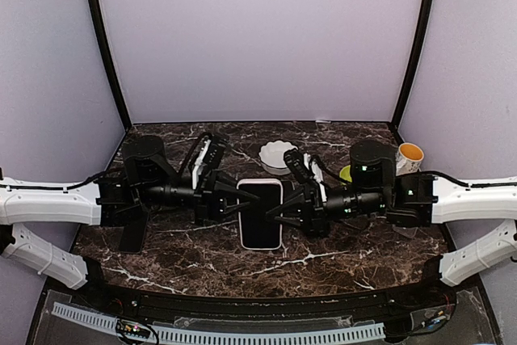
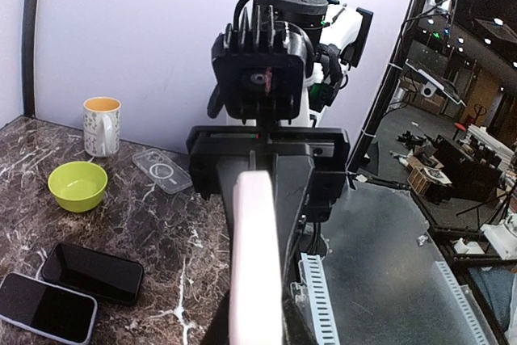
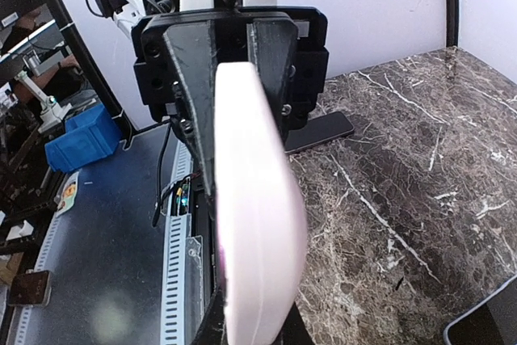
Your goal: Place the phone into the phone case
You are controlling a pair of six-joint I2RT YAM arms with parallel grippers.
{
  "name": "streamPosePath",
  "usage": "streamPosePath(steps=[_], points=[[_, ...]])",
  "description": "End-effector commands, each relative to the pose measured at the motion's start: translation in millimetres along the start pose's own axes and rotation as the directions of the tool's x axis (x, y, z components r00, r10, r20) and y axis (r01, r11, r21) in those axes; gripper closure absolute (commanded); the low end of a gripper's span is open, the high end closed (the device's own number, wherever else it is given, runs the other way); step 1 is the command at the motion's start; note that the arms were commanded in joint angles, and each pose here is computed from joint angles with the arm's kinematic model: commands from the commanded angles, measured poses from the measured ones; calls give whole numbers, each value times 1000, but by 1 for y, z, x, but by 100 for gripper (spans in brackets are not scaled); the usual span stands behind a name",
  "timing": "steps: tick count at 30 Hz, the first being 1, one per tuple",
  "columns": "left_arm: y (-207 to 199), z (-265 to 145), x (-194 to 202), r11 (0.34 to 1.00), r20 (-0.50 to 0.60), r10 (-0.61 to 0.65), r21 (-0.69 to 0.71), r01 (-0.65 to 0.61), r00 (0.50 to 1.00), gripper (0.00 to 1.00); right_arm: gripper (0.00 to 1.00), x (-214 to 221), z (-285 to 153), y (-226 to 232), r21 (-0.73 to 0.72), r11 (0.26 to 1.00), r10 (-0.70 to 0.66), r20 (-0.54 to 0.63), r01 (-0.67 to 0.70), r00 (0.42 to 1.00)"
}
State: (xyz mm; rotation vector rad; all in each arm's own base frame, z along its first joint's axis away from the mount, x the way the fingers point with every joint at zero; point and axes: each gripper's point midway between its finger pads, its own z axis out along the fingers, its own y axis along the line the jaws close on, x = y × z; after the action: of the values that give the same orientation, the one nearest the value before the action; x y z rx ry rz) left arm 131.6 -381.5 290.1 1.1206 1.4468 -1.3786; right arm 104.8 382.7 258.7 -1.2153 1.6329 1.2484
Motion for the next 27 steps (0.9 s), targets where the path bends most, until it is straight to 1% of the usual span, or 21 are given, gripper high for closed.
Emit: streamPosePath(steps=[1, 2, 3, 4, 5, 6, 8, 10, 11, 14, 19, 20, 24, 27], points=[[24, -13, -28, 991, 80, -18, -134, 29, 997, 39, 100, -19, 8, -21, 14, 994, 110, 72, -111, 991], [40, -15, -29, 975, 67, -45, -213, 59, 997, 20, 100, -14, 11, -39, 48, 984, 168, 51, -171, 984], [80, -28, -6, 906, 11, -125, -406, 119, 992, 6, 100, -5, 15, -58, 85, 967, 241, 21, -242, 970], [119, -50, 19, 795, -45, -212, -589, 145, 976, 4, 100, 2, 18, -80, 125, 947, 300, -2, -298, 954], [137, -61, 30, 725, -52, -285, -665, 180, 957, 2, 100, 14, 25, -95, 135, 927, 359, -40, -351, 933], [163, -94, 59, 584, -79, -386, -792, 178, 919, 2, 100, 25, 37, -109, 135, 907, 410, -74, -399, 909], [180, -121, 85, 451, -50, -505, -867, 214, 862, 1, 100, 36, 53, -126, 123, 879, 473, -119, -460, 873], [183, -132, 99, 406, -37, -544, -886, 224, 838, 1, 100, 44, 64, -148, 131, 854, 519, -142, -503, 843], [183, -136, 106, 397, -35, -553, -889, 227, 832, 1, 100, 48, 68, -162, 139, 835, 549, -140, -532, 824], [185, -142, 111, 378, -13, -561, -893, 242, 828, 1, 100, 58, 75, -197, 153, 785, 618, -126, -600, 776], [188, -147, 118, 368, -25, -567, -902, 226, 824, 1, 100, 88, 88, -228, 197, 731, 681, -151, -653, 717], [188, -147, 121, 368, -31, -570, -903, 222, 821, 1, 98, 94, 89, -235, 225, 721, 690, -147, -656, 708], [190, -147, 124, 369, -34, -577, -902, 224, 816, 1, 78, 120, 83, -266, 389, 681, 709, -137, -621, 692], [190, -146, 125, 374, -36, -583, -899, 229, 812, 1, 68, 135, 76, -280, 491, 638, 727, -130, -593, 674]])
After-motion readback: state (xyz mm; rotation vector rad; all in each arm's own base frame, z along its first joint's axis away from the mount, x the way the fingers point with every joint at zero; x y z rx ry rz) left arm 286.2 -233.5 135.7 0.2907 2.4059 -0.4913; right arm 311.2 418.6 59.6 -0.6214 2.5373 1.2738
